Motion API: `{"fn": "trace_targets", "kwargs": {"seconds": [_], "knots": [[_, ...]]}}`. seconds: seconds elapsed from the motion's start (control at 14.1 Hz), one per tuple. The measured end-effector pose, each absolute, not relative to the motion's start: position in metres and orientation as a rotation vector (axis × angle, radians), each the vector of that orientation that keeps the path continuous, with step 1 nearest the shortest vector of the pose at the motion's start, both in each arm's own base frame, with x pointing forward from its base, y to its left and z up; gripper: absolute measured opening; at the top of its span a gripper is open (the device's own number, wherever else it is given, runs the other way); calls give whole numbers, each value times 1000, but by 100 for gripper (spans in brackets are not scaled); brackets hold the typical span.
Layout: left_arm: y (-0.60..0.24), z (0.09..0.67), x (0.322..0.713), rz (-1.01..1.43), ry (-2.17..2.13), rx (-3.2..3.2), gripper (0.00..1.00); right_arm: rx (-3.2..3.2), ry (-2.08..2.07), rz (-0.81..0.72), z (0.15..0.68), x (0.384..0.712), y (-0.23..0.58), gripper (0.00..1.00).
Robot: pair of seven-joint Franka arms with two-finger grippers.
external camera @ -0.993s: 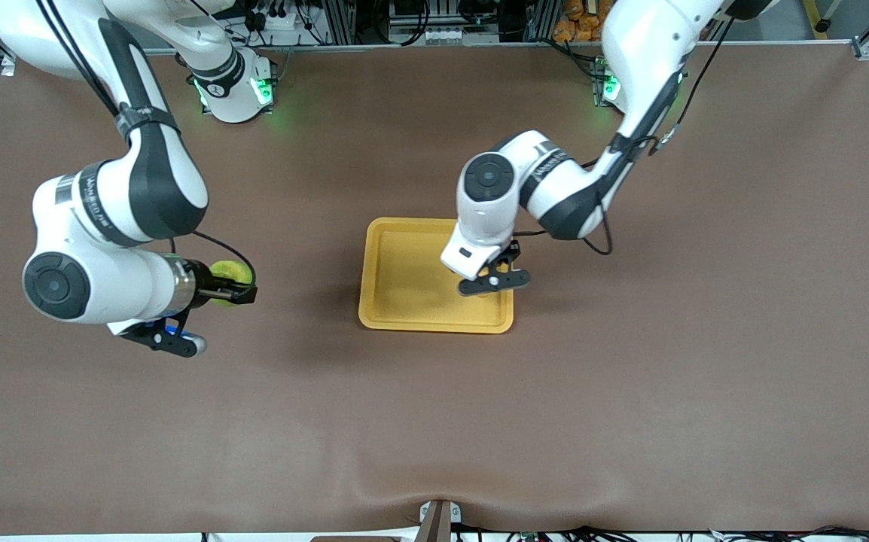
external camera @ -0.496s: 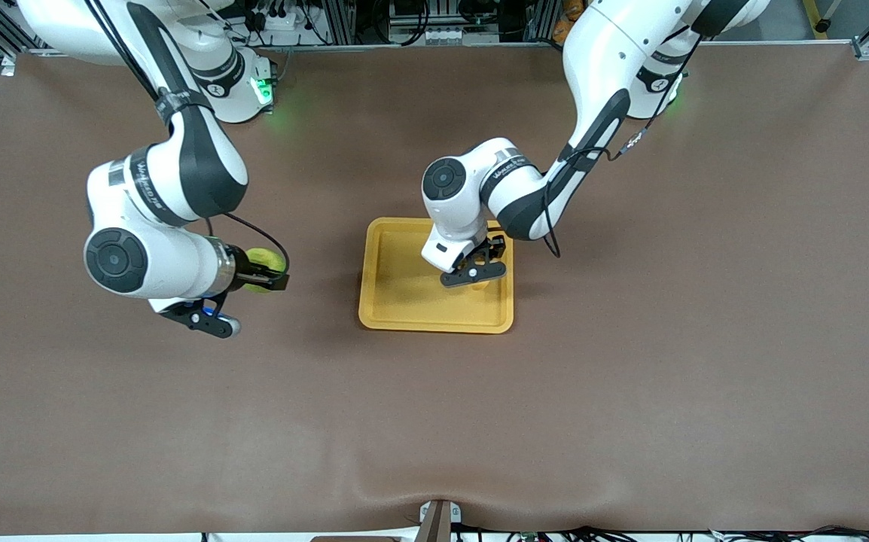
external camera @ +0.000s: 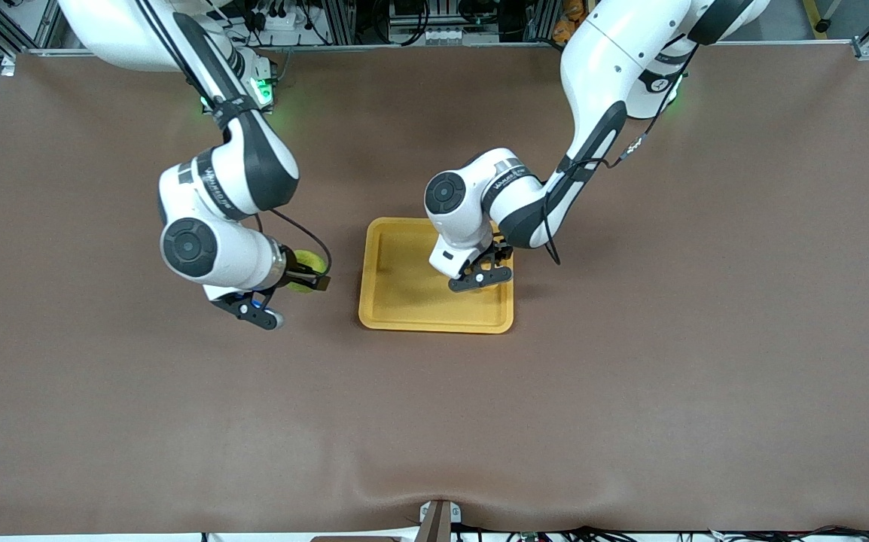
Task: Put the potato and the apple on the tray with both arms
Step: 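Carry the potato and apple over the yellow tray with both grippers, then lower the potato and apple onto the tray and open both grippers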
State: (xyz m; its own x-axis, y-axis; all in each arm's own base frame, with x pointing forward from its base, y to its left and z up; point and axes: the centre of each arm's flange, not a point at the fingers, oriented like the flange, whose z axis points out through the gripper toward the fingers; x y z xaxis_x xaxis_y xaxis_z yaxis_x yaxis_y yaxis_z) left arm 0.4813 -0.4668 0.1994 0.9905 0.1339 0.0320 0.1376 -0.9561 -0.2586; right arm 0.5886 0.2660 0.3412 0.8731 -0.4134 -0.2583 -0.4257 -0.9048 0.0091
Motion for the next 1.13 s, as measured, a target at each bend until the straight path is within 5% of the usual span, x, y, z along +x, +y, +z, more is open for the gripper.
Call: {"fn": "trace_targets", "kwargs": {"seconds": [0.71,1.06,1.13], "knots": [[-460,194,486,-16,-211,-2857,54,-2963,800,312,307,568,313,84],[-456,194,490,-15,-221,-2844,99,-2945,851,277,281,558,343,84],[-455,199,493,-15,-217,-2834,100,-2942,859,273,275,556,348,84]]}}
